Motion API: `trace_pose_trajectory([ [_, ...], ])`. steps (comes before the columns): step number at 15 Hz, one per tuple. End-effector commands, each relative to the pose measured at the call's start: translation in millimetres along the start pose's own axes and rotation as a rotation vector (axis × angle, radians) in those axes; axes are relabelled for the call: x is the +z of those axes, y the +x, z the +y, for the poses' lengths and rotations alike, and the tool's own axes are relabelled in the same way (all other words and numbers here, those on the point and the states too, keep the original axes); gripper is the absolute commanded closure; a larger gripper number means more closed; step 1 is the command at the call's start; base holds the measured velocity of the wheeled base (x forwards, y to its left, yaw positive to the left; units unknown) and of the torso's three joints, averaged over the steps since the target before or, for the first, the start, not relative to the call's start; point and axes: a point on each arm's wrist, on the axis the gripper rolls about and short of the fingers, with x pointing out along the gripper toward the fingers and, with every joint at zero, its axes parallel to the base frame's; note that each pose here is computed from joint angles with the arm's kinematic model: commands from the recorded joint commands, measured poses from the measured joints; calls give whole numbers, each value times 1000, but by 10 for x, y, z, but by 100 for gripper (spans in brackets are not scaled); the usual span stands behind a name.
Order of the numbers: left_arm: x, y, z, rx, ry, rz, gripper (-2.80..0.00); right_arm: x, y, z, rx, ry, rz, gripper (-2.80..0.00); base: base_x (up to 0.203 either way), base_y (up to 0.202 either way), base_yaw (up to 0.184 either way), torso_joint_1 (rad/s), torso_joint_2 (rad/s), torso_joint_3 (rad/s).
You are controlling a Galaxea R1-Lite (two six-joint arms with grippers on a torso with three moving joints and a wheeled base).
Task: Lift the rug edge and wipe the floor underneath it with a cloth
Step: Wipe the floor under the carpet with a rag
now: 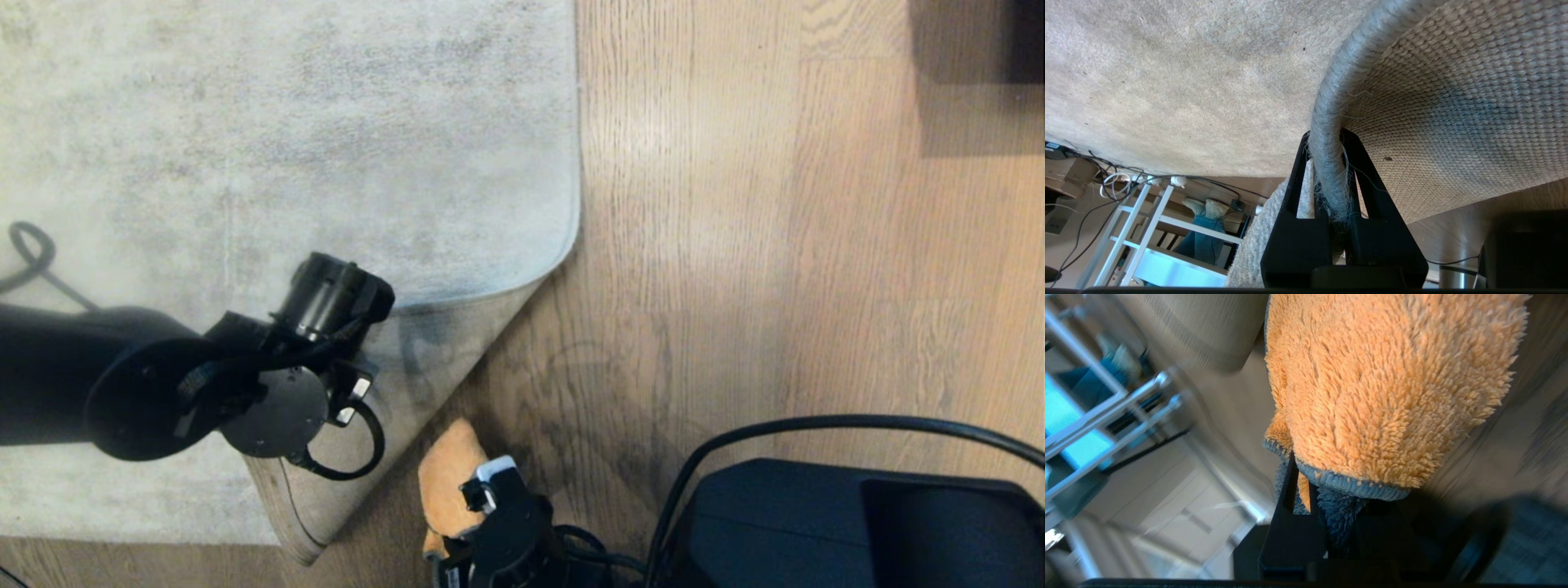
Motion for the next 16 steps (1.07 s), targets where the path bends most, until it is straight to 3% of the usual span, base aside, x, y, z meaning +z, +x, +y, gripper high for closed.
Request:
trace_pose_trajectory([
  [1,0,3,-3,4,1,1,0,154,98,-142,-28,-1,-46,0,0,0,0,0,0,0],
  [7,-4,4,-5,3,2,2,0,589,187,-515,-111,-7,-135,0,0,0,0,0,0,0],
  [12,-7,17,-20,3,6,6,0,975,9,-759,-169,-53,-196,0,0,0,0,0,0,0],
  [16,-6,5,-32,-1,9,2,0,1315,-237,-867,-202,-42,-256,0,0,0,0,0,0,0],
])
